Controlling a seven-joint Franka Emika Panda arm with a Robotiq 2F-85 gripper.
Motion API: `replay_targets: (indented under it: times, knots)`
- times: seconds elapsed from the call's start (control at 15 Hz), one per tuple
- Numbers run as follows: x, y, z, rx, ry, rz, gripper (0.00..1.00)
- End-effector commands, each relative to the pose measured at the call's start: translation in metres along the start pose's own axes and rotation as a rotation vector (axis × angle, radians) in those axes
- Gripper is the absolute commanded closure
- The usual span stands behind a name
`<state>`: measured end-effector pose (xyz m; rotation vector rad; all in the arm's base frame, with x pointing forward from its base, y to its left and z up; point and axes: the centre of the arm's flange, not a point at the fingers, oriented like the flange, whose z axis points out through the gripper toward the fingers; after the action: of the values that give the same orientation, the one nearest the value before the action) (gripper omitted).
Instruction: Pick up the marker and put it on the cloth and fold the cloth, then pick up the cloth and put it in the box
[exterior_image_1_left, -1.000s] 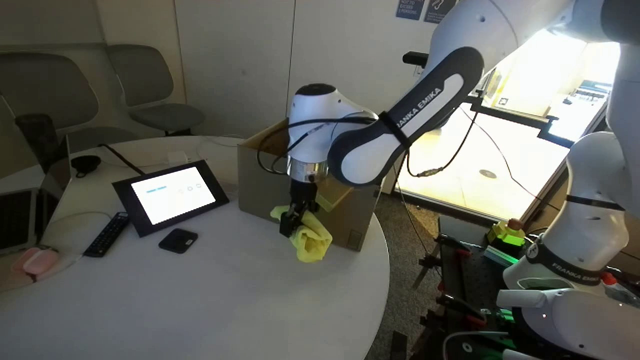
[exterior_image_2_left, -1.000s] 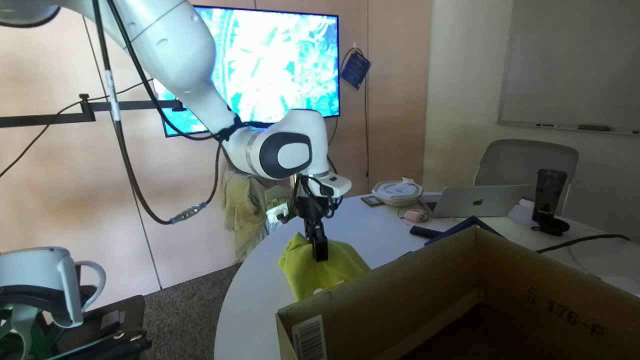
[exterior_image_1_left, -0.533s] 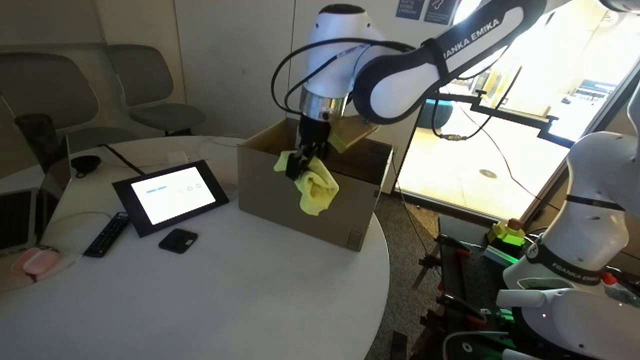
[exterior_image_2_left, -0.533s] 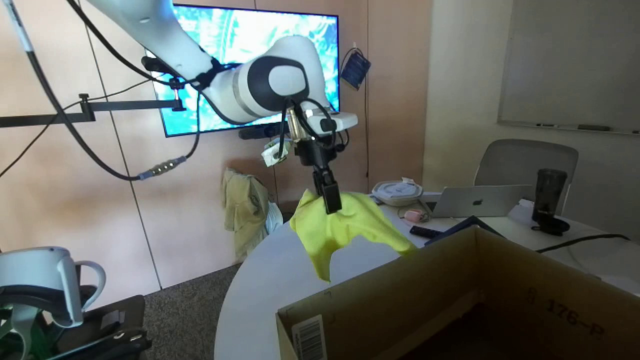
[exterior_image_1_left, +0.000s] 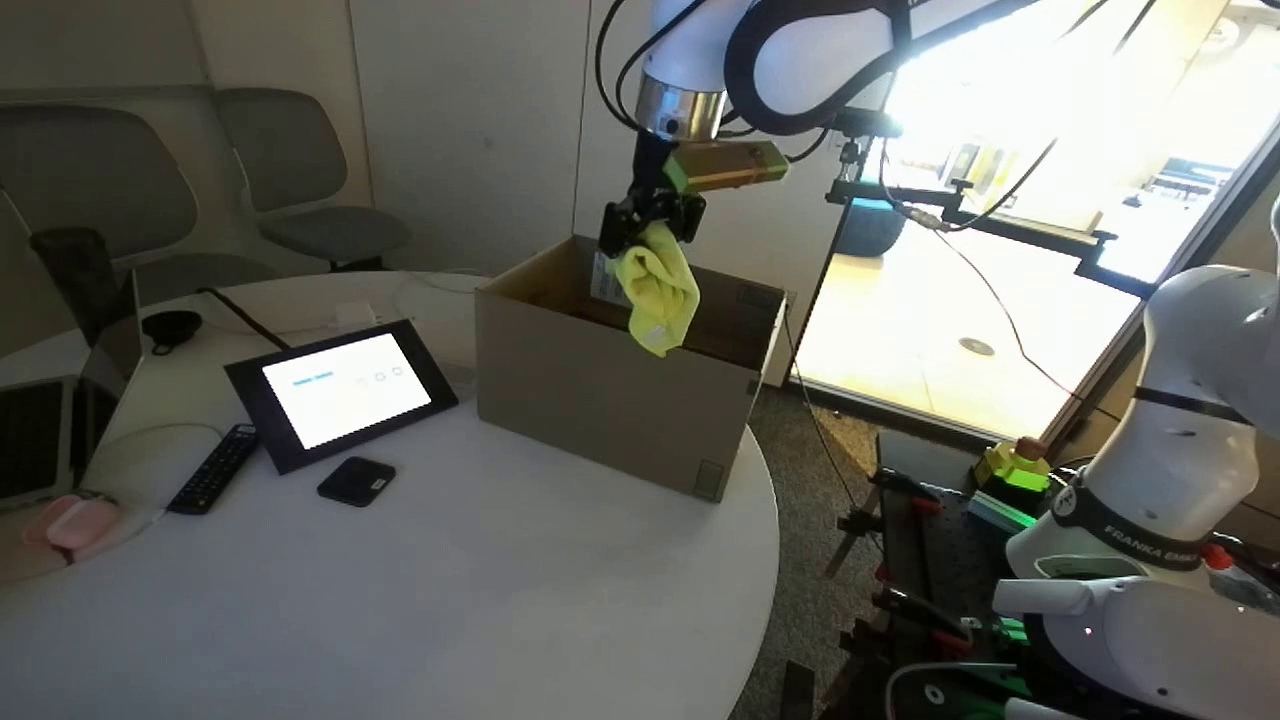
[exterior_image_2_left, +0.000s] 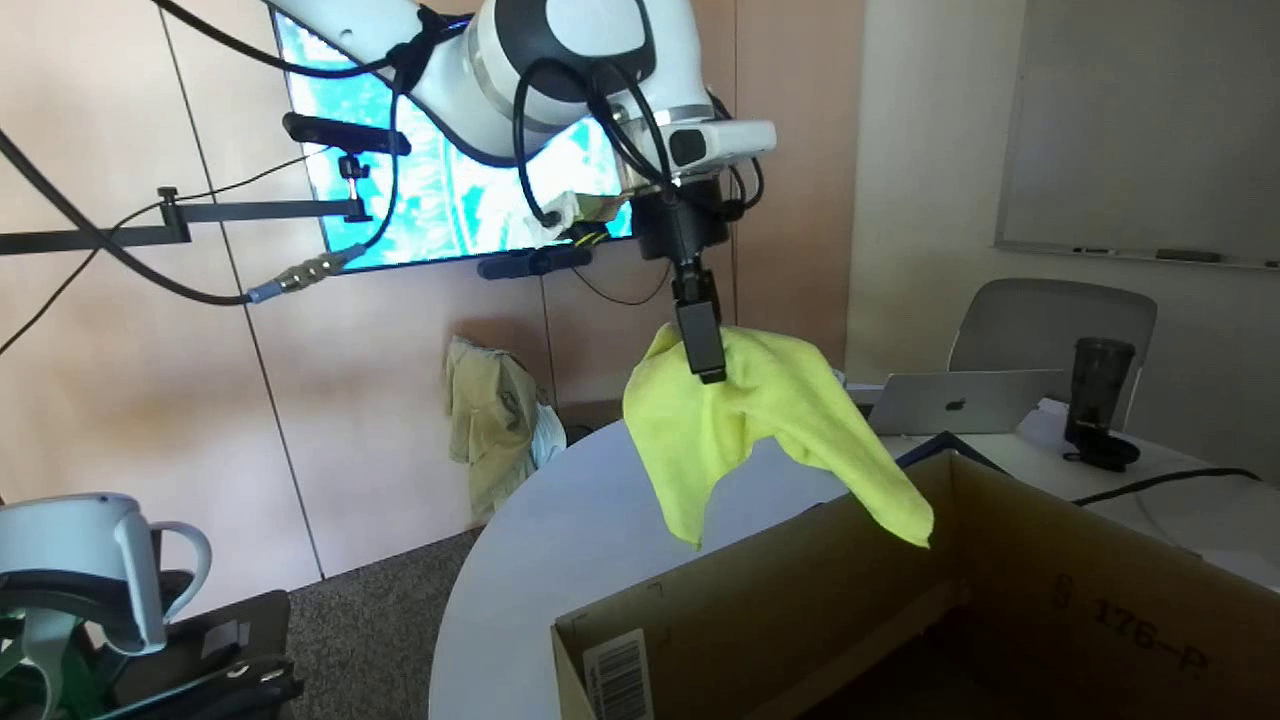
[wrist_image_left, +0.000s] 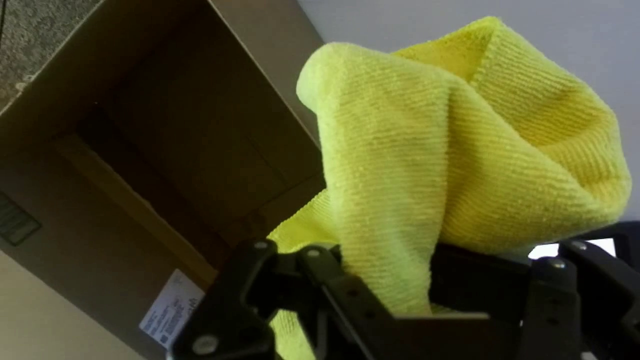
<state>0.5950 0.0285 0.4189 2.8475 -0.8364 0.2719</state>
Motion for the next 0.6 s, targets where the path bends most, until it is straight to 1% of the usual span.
replay_targets:
  times: [0.0,0.33,0.53]
  knots:
    - [0.039,0.023,-0.005,-0.003,0.01,0.166,0.94]
    - [0.089,0.054,0.018,-0.03,-0.003,0.365,0.94]
    - [0.104,0.064,0.036,-0.028,-0.006,0.436,0.94]
